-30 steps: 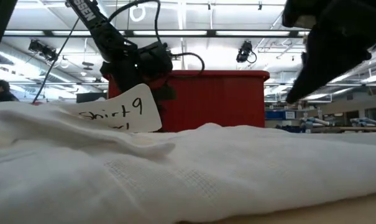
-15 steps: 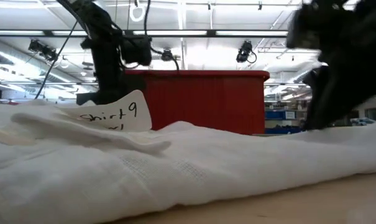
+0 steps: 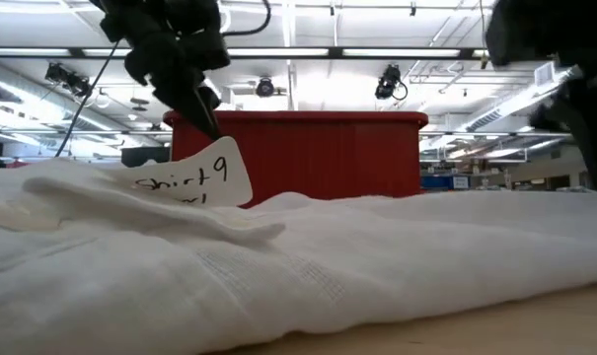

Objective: Fold laundry
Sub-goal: Fold the white polo

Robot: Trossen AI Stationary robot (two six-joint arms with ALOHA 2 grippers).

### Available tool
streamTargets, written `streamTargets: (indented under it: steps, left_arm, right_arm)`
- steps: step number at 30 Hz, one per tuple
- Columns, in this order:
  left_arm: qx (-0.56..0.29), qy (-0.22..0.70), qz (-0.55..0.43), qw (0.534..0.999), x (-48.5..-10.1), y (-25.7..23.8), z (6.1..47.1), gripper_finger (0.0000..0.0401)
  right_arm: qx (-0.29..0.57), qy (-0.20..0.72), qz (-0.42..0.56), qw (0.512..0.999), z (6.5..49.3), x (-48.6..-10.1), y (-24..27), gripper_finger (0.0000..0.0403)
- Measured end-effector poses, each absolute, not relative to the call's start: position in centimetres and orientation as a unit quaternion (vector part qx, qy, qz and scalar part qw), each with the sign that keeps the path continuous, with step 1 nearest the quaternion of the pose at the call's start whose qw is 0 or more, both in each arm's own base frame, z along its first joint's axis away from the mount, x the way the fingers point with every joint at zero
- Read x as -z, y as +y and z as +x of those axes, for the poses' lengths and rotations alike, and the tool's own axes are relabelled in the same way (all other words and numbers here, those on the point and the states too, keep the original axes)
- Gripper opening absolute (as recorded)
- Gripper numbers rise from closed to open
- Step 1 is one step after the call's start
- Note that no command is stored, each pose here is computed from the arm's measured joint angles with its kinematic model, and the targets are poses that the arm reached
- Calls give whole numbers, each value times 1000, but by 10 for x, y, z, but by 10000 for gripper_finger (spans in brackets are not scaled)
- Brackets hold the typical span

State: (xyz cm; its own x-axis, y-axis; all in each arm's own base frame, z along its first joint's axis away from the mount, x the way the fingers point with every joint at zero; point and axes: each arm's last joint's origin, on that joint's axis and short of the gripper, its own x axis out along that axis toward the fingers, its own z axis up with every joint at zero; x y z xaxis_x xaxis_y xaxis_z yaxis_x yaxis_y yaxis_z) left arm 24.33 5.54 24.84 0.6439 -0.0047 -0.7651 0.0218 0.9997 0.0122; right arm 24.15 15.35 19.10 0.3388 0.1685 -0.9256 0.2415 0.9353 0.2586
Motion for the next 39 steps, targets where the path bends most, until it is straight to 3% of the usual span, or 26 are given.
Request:
streamTargets:
  steps: [5, 11, 16, 22, 29, 39]
  left_arm:
    - [47, 417, 21, 907, -225, 35, 275, 192]
    - [72, 455, 80, 884, -178, 32, 303, 192]
    - [57, 501, 83, 860, -145, 46, 310, 192]
    - [36, 550, 53, 833, -136, 66, 300, 192]
    - [-6, 566, 28, 824, -135, 95, 289, 192]
    - [-12, 567, 39, 823, -138, 103, 283, 192]
  right_arm:
    - [115, 451, 102, 879, 263, -198, 138, 188]
    - [158, 410, 40, 897, 298, -179, 112, 188]
    - [124, 382, 54, 914, 334, -154, 90, 188]
    - [9, 465, 115, 878, 337, -127, 93, 187]
    - [-24, 528, 129, 839, 301, -136, 145, 176]
    - [-72, 645, 241, 722, 244, -139, 212, 161]
